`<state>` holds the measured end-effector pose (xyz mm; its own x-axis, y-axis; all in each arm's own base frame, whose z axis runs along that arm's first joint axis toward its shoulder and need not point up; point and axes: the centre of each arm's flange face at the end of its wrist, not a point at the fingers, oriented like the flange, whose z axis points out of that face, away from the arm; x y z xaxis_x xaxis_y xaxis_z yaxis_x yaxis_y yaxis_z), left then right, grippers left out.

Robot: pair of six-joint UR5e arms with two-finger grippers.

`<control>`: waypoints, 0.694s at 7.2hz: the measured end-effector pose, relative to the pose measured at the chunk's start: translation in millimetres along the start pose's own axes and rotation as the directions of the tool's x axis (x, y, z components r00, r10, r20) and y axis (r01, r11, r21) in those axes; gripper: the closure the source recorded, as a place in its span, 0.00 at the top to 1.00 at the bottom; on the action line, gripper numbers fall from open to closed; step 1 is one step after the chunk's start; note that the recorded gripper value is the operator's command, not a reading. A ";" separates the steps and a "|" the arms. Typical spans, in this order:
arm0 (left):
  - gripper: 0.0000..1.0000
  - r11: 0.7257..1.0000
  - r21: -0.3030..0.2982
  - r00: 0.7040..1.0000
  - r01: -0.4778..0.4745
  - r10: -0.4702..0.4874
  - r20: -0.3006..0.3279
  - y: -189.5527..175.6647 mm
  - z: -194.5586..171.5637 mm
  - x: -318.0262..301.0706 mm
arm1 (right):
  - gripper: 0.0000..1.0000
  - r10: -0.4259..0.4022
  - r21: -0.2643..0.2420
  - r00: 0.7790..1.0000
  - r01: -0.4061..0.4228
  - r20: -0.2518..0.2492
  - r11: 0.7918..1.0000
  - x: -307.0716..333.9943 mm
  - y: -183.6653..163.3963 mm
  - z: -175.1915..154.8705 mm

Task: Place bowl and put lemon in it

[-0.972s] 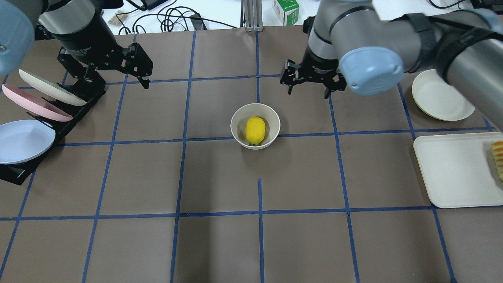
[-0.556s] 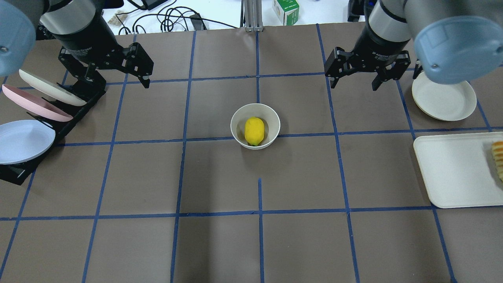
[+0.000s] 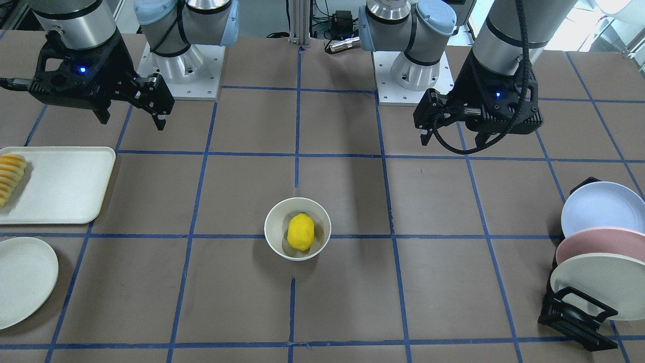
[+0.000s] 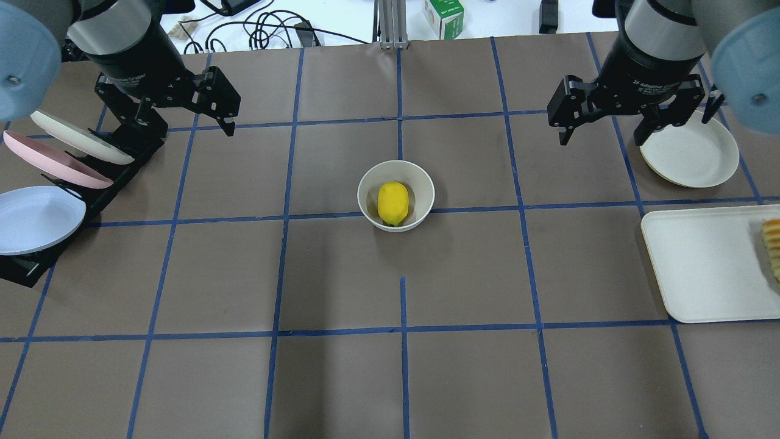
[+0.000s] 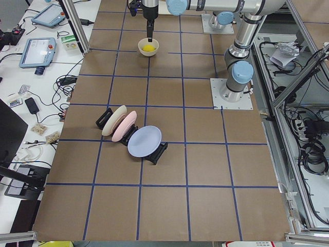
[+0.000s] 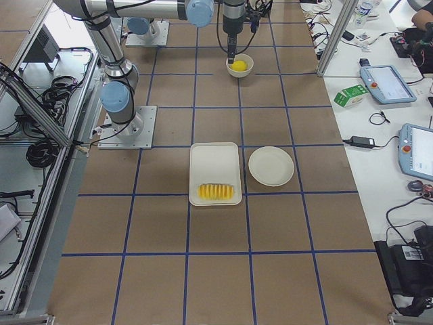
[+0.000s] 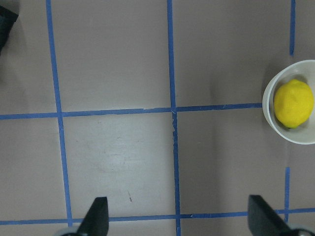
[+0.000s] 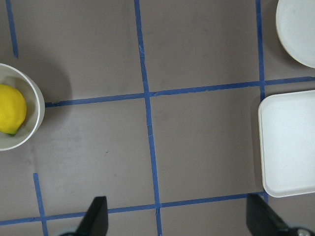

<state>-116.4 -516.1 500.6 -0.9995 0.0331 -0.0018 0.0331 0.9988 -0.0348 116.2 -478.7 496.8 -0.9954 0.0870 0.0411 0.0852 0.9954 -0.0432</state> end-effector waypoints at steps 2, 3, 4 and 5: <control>1.00 1.000 0.003 1.000 0.004 -0.004 0.002 0.3 -0.4 -0.8 | 1.00 -0.001 0.007 1.000 0.001 -0.001 1.000 -0.2 1.7 -4.3; 1.00 1.000 0.003 1.000 0.007 -0.007 0.004 0.6 -0.7 -0.6 | 1.00 -0.001 0.006 1.000 0.001 0.000 1.000 -0.4 2.4 -4.0; 1.00 1.000 0.003 1.000 0.008 -0.008 0.006 0.9 -0.7 -0.5 | 1.00 -0.001 0.001 1.000 0.001 0.002 1.000 -0.5 3.2 -2.5; 1.00 1.000 0.003 1.000 0.009 -0.009 0.008 0.9 -0.9 -1.0 | 1.00 -0.001 -0.017 1.000 0.001 0.003 1.000 -0.6 5.2 -0.1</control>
